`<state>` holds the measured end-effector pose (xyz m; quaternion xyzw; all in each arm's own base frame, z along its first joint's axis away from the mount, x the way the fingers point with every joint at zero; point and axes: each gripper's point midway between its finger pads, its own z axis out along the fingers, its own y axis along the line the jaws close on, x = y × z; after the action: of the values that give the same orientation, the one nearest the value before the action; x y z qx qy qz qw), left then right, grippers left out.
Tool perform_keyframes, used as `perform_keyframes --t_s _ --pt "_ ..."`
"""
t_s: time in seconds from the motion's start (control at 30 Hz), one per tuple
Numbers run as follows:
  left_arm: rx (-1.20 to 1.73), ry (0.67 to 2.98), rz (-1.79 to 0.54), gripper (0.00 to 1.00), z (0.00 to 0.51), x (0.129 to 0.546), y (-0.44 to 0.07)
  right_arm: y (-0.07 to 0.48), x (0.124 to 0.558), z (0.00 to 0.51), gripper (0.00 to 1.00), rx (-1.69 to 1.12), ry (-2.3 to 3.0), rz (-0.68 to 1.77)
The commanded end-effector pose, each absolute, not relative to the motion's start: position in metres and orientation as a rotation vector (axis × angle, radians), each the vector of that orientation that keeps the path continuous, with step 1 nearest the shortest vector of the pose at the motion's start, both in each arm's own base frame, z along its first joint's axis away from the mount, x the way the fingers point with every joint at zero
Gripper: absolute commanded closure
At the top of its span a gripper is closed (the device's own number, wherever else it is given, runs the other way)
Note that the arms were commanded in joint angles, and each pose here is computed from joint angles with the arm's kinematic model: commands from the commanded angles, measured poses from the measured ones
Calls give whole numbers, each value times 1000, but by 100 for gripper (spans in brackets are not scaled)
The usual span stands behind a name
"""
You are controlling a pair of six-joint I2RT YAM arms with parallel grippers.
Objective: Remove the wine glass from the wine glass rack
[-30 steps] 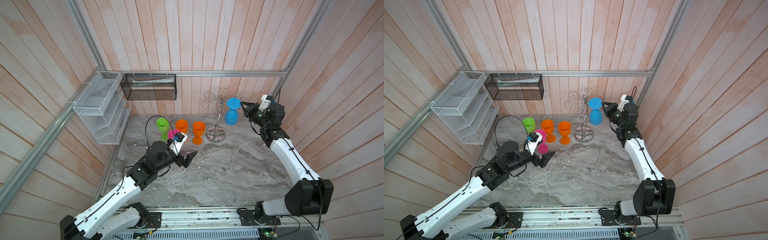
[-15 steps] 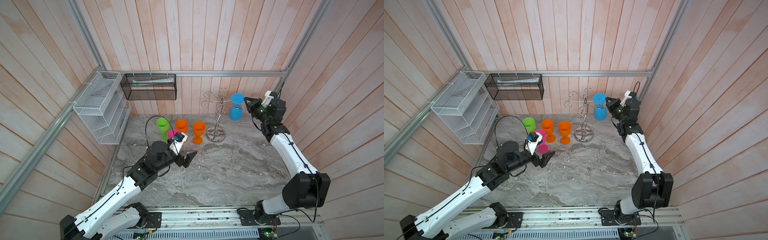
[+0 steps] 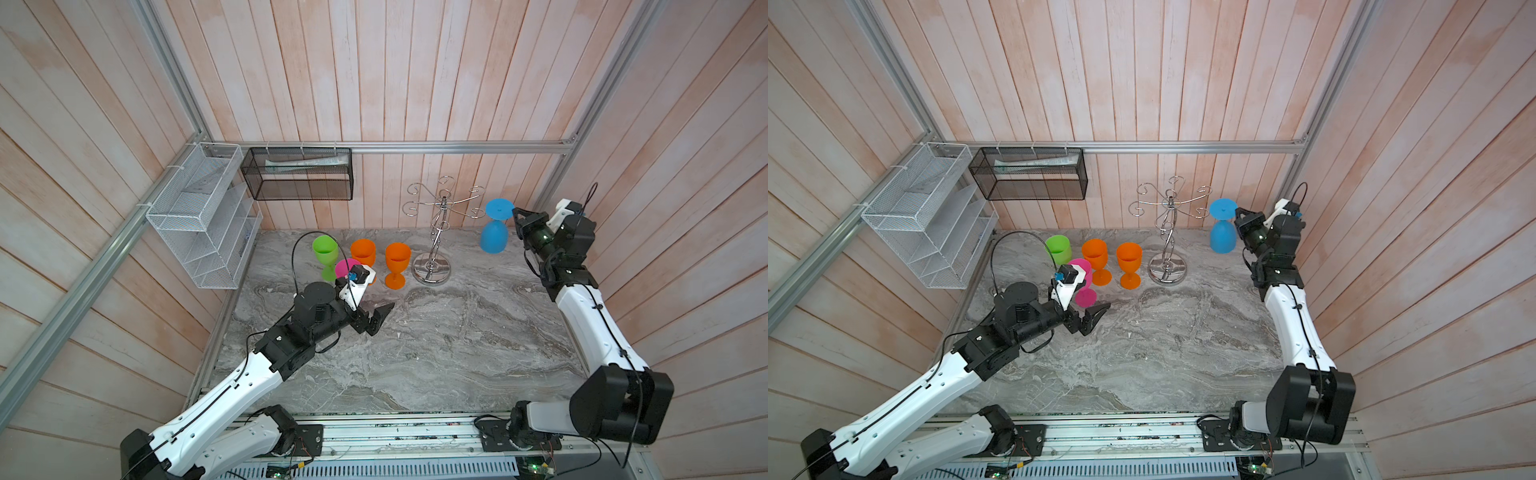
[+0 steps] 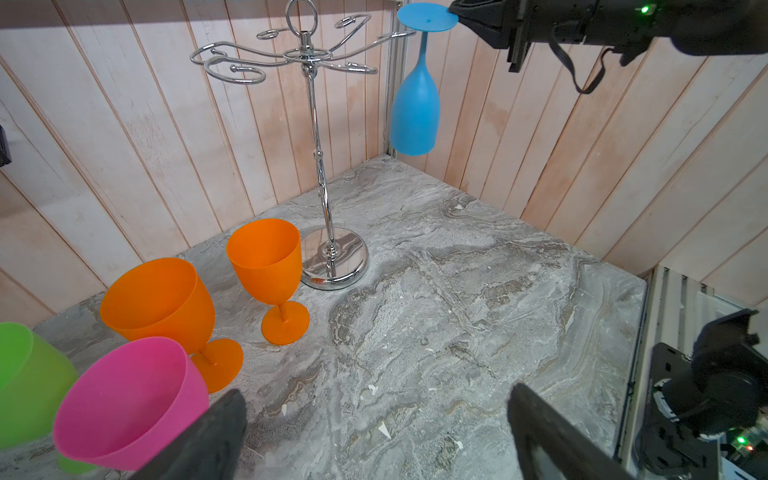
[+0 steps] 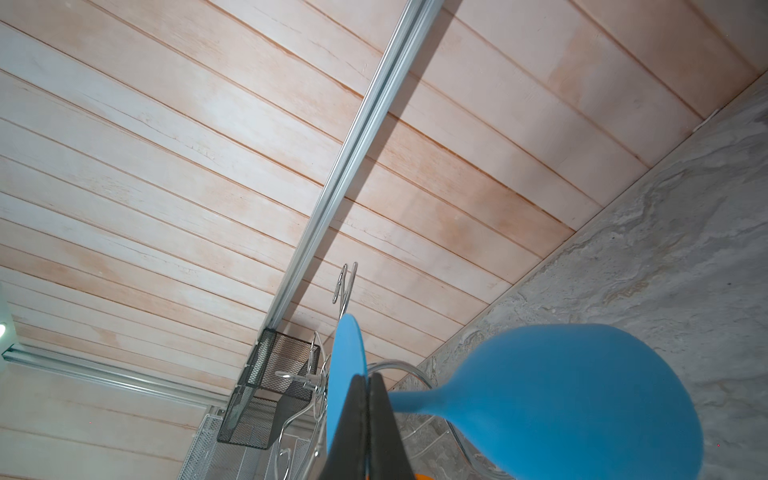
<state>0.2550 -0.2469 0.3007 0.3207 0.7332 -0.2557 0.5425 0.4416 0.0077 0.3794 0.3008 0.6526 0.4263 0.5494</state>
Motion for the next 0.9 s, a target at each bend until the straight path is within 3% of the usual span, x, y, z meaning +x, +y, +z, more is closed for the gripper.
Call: perform_keyframes --t_s 0.0,0.47,0.67,0.87 --pt "777 1737 -612 1 298 254 -250 -1 412 395 100 691 1487 985" --pt "881 1689 -581 1 291 229 -273 21 288 361 100 693 1557 959" --pt "1036 1592 -390 2 286 190 -304 45 258 347 100 643 1634 1006" --pt "1194 1471 -25 8 268 161 -326 69 237 320 100 600 1726 1070"
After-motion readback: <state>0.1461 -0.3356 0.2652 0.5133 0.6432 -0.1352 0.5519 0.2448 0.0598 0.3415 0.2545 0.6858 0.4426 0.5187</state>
